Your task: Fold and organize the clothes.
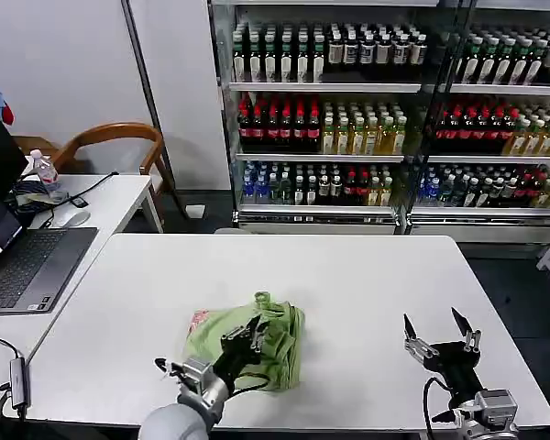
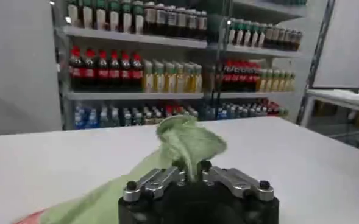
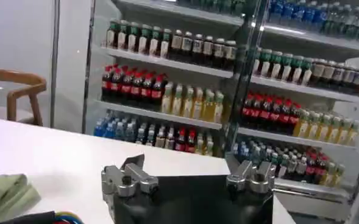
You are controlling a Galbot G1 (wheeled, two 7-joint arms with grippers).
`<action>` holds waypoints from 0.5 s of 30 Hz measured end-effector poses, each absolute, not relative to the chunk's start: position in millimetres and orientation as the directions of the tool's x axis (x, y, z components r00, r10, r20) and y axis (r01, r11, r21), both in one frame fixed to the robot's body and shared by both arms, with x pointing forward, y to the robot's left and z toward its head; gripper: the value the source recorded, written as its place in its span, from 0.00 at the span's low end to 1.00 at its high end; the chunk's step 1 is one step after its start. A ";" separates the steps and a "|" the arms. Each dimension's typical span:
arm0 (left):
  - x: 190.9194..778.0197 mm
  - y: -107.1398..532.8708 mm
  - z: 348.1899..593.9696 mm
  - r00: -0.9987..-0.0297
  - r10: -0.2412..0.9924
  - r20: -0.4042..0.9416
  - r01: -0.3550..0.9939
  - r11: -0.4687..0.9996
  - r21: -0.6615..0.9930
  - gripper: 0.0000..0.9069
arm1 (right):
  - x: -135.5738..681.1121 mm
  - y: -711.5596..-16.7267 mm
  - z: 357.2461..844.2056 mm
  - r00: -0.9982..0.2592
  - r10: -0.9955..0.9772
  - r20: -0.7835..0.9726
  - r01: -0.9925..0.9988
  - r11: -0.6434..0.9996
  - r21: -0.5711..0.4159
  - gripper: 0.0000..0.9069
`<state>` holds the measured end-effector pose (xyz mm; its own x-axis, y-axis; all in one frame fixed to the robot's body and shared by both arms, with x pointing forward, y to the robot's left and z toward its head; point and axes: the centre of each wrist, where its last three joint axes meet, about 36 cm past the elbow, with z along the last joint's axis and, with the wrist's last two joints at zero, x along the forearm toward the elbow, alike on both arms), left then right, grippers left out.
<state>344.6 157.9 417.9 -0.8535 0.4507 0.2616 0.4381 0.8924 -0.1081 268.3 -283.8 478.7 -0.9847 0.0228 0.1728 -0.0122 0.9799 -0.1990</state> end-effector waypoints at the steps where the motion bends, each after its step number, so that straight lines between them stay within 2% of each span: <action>1: 344.6 156.2 416.6 -0.851 0.458 0.257 0.444 0.889 -0.112 1.00 | 268.5 -284.0 478.9 -0.985 0.023 0.172 -0.012 0.980 -0.200 1.00; 8: 345.8 152.6 416.8 -0.851 0.492 0.183 0.476 0.870 -0.127 1.00 | 270.9 -284.1 480.0 -0.986 0.017 0.166 -0.017 0.980 -0.199 1.00; 15: 341.2 170.6 432.8 -0.875 0.471 0.111 0.458 0.880 -0.124 1.00 | 276.6 -280.9 477.2 -0.986 0.003 0.167 -0.029 0.981 -0.192 1.00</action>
<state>341.2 170.6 432.8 -0.8753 0.4706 0.1111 0.4577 0.8805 -0.1237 276.6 -280.9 477.2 -0.9860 0.0034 0.1670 -0.0292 0.9809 -0.1921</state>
